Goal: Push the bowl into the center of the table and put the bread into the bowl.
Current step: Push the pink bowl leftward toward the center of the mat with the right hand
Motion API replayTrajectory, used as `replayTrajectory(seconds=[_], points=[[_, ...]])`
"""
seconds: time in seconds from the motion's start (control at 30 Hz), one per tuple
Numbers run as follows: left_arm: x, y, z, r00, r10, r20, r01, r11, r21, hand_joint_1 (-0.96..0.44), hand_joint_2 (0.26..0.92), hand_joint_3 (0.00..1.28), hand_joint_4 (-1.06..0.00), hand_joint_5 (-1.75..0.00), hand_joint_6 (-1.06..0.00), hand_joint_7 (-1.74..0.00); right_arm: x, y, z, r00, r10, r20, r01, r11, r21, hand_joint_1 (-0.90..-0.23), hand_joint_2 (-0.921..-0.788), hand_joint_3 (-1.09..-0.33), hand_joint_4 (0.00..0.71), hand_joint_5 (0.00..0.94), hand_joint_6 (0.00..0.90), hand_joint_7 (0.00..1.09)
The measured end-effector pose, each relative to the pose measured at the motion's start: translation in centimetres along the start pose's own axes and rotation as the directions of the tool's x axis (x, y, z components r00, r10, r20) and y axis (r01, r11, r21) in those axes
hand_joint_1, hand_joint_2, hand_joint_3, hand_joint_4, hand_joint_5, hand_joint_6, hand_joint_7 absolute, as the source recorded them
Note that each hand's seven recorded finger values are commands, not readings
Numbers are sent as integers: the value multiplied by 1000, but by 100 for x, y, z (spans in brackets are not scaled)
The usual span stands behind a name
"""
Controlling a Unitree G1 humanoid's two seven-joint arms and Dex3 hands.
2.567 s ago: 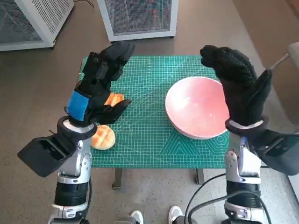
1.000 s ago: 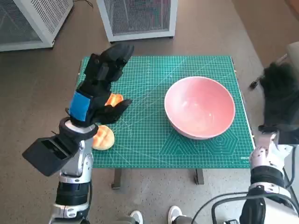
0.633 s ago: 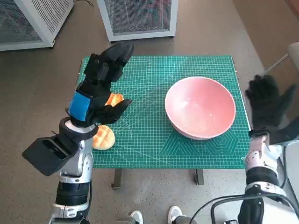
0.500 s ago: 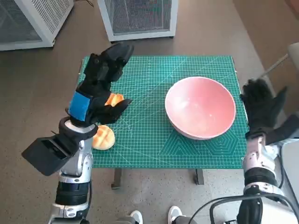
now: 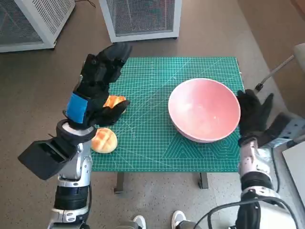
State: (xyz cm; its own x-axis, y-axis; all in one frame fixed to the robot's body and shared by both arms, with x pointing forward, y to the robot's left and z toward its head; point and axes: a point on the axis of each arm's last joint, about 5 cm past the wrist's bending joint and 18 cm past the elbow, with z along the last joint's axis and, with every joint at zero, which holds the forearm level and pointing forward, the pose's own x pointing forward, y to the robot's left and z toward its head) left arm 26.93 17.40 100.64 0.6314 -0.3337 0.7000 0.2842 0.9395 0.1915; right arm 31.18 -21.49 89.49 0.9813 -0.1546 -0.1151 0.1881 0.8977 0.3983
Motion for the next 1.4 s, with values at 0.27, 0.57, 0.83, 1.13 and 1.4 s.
replayTrajectory(seconds=[0.27,0.57,0.83,1.13,1.4], points=[[-2,1,0,1000,0,0,0,1000,2,-582,921,376,-240,-49,1,-628,10,90,-33,999,35,-6,-35,999,24,-321,-921,-563,357,22,271,400],[-45,29,-1,1000,5,-13,-5,1000,13,-580,921,370,-243,-46,1,-627,52,299,-38,994,110,11,-111,990,89,-346,-921,-552,310,5,255,404],[-79,65,14,1000,12,-17,-12,1000,27,-604,921,362,-247,-42,0,-616,90,521,-23,986,165,20,-167,980,111,-333,-921,-579,324,10,238,404],[-151,118,57,999,27,-18,-26,999,39,-612,921,352,-255,-23,-38,-535,119,690,5,976,217,9,-217,971,105,-323,-921,-614,311,4,203,389],[-185,138,92,999,31,-23,-30,999,43,-605,921,340,-265,-16,-63,-484,126,779,-2,972,234,-21,-231,967,111,-342,-921,-536,340,10,225,383]])
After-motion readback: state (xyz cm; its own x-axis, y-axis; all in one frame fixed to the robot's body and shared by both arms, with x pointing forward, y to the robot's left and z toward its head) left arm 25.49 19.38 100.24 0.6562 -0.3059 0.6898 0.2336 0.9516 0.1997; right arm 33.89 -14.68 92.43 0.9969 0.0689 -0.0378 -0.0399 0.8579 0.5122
